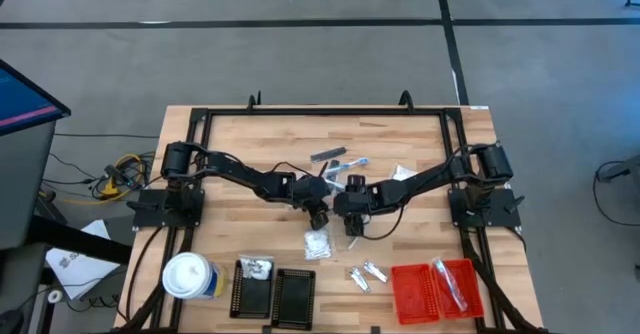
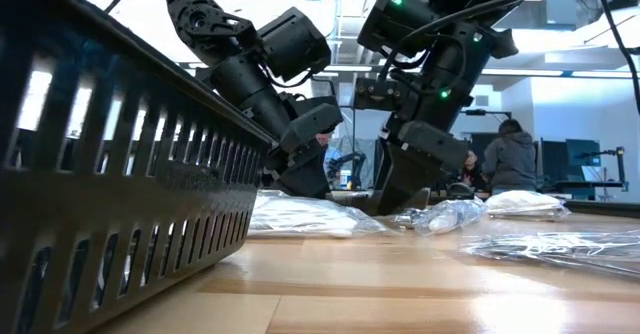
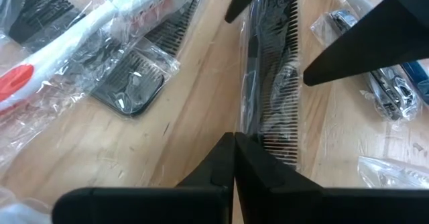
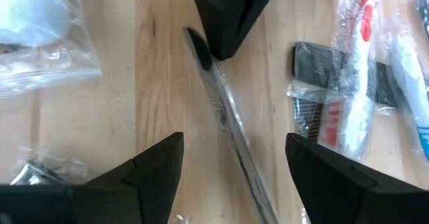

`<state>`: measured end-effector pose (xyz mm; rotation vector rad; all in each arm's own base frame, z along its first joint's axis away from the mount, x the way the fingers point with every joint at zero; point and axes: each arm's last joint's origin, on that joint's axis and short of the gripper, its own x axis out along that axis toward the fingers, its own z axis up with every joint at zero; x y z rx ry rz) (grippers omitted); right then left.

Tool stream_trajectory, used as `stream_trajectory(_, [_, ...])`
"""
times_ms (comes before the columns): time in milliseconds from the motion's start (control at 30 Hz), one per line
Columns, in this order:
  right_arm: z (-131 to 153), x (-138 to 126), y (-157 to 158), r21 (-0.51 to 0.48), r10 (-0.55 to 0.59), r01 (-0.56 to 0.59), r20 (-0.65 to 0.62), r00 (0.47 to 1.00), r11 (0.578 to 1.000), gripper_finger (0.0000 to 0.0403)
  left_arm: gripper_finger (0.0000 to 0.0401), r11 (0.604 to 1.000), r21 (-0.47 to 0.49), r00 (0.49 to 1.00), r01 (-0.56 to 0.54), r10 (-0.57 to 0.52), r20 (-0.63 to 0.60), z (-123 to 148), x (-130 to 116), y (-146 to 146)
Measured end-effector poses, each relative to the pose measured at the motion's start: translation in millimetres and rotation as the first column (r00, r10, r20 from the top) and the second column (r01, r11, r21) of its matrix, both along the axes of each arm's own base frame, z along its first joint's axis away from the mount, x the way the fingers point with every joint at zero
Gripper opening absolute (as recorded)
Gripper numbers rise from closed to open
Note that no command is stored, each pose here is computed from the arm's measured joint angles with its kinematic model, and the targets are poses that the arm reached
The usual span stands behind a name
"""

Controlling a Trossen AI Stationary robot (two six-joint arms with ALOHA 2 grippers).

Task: Pick & Place Travel size toiletries
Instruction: Put the black hair comb into the left red bin

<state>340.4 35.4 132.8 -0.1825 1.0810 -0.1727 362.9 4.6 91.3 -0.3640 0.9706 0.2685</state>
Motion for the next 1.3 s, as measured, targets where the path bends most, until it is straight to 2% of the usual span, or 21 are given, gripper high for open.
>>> stream_trajectory(133, [-9, 3, -5, 0.009, -0.027, 0.027, -0.009, 1.0, 1.0, 0.0236, 0.0, 1.0, 0.002, 1.0, 0.026, -0.026, 0.002, 0, 0, 0])
stream_trajectory(267, [-24, 5, -10, 0.044, -0.029, 0.032, -0.067, 0.997, 0.999, 0.0193, 0.0, 0.999, -0.004, 0.999, 0.031, -0.031, 0.004, 0, 0, 0])
stream_trajectory(400, [-26, 6, -11, 0.066, -0.022, 0.029, -0.093, 0.995, 0.997, 0.0128, 0.0, 0.999, -0.011, 0.999, 0.038, -0.038, 0.005, 0, 0, -1])
stream_trajectory(567, [-8, 2, -8, 0.081, -0.004, 0.01, -0.07, 0.998, 0.997, 0.0018, 0.0, 0.998, -0.008, 0.998, 0.055, -0.055, 0.015, 3, 0, -2])
stream_trajectory(667, [3, -4, -4, 0.082, -0.017, 0.022, -0.059, 0.998, 0.996, 0.0017, 0.0001, 0.995, 0.029, 0.995, 0.096, -0.097, 0.03, 16, -3, -7])
stream_trajectory(800, [30, -5, 0, 0.099, -0.063, 0.057, 0.058, 0.996, 0.993, 0.0007, 0.0001, 0.982, 0.127, 0.989, 0.139, -0.144, 0.029, 38, -12, -24])
stream_trajectory(867, [44, -8, 2, 0.115, -0.097, 0.083, 0.117, 0.988, 0.99, 0.0008, 0.0001, 0.97, 0.214, 0.984, 0.12, -0.144, 0.102, 61, -13, -35])
stream_trajectory(1033, [89, -26, 16, 0.18, -0.221, 0.176, 0.271, 0.937, 0.968, 0.0005, 0.0001, 0.91, 0.414, 0.977, 0.036, -0.12, 0.179, 101, -32, -59])
stream_trajectory(1167, [122, -56, 45, 0.291, -0.301, 0.205, 0.34, 0.891, 0.934, 0.0003, 0.0001, 0.897, 0.442, 0.955, -0.03, -0.105, 0.278, 126, -59, -66])
stream_trajectory(1233, [131, -75, 59, 0.34, -0.344, 0.232, 0.32, 0.883, 0.911, 0.0003, 0.0001, 0.896, 0.438, 0.948, -0.068, -0.08, 0.31, 131, -73, -63])
stream_trajectory(1300, [137, -96, 72, 0.403, -0.41, 0.281, 0.279, 0.869, 0.871, 0.0002, 0.0001, 0.9, 0.421, 0.932, -0.117, -0.048, 0.36, 137, -86, -59])
